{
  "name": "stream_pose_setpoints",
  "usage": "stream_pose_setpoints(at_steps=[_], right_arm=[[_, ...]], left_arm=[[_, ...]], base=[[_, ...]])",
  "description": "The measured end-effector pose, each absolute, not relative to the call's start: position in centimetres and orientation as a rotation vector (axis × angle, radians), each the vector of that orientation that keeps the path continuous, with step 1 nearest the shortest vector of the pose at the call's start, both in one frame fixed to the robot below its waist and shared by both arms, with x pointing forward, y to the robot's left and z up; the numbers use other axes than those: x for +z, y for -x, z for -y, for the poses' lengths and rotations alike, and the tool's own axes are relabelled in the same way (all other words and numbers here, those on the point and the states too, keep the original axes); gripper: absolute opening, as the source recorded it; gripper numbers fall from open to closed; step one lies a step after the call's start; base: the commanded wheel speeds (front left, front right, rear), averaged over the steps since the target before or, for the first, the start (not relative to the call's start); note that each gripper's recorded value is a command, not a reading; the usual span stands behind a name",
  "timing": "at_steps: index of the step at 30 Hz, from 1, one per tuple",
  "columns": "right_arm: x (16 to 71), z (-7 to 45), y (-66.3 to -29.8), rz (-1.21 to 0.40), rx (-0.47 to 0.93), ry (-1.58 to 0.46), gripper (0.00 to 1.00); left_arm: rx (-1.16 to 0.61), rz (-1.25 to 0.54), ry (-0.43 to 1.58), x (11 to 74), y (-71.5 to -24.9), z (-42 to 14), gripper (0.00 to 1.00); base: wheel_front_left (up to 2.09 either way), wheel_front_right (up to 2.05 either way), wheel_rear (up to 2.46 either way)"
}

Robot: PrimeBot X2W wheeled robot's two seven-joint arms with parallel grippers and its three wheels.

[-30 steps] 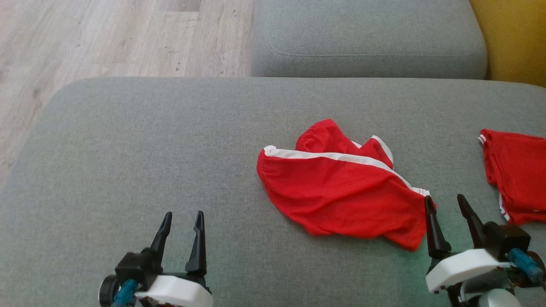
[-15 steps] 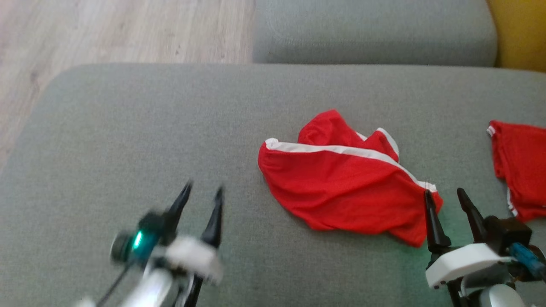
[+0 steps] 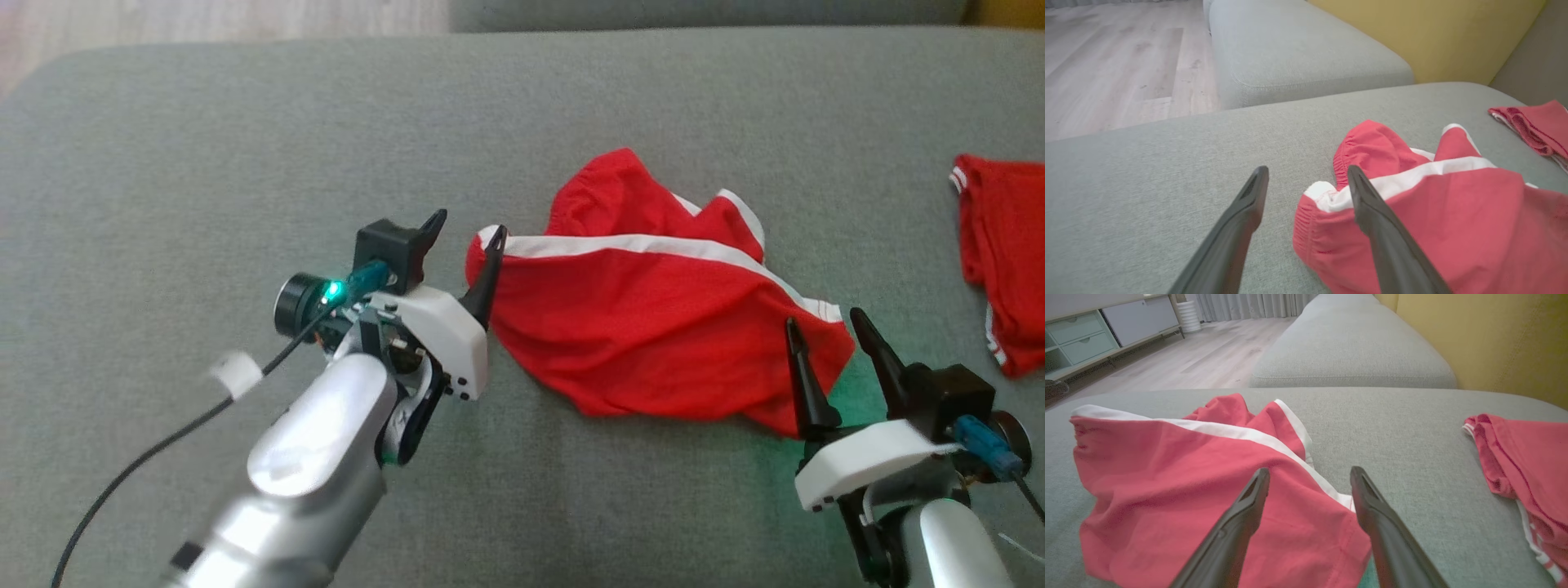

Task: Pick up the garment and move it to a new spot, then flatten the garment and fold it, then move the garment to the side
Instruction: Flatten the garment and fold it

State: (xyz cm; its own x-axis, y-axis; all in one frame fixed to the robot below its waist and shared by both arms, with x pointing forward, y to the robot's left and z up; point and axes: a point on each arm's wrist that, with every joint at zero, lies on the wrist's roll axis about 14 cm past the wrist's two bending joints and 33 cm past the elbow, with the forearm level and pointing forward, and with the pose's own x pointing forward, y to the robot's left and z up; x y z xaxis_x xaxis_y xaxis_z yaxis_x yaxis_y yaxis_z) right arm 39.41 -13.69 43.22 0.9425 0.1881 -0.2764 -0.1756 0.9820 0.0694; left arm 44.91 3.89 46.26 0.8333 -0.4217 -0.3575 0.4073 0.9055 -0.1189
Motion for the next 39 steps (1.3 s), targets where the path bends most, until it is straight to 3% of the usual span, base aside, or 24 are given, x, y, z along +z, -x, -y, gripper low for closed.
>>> stream_pose_setpoints(at_steps=[17,19,20,21,23,27,29,31,39], right_arm=[[42.0,14.1,-39.6,-0.319,0.175,-0.029,1.0],[41.9,14.1,-39.6,-0.32,0.175,-0.029,1.0],[41.9,14.2,-39.6,-0.32,0.174,-0.029,1.0],[41.9,14.2,-39.6,-0.32,0.172,-0.029,1.0],[42.0,14.2,-39.7,-0.318,0.171,-0.029,1.0],[42.0,14.4,-39.8,-0.317,0.165,-0.029,1.0],[42.0,14.7,-39.9,-0.316,0.158,-0.029,1.0],[42.0,15.1,-40.1,-0.314,0.146,-0.028,1.0],[40.9,18.0,-42.2,-0.415,0.072,0.051,1.0]], left_arm=[[-0.563,-0.569,-0.067,41.7,-44.6,-2.4,1.0],[-0.562,-0.576,-0.069,41.5,-44.6,-2.5,0.83],[-0.561,-0.578,-0.069,41.4,-44.6,-2.5,0.55],[-0.562,-0.576,-0.068,41.4,-44.6,-2.5,0.46],[-0.563,-0.557,-0.061,41.6,-44.8,-2.3,0.38],[-0.563,-0.502,-0.039,42.5,-45.2,-1.9,0.36],[-0.564,-0.456,-0.019,43.3,-45.6,-1.5,0.24],[-0.562,-0.409,0.0,44.2,-45.8,-1.2,0.0],[-0.527,-0.373,0.075,43.4,-44.2,-1.7,0.0]], base=[[0.0,0.0,0.0],[0.0,0.0,0.0],[0.0,0.0,0.0],[0.0,0.0,0.0],[0.0,0.0,0.0],[0.0,0.0,0.0],[0.0,0.0,0.0],[0.0,0.0,0.0],[0.0,0.0,0.0]])
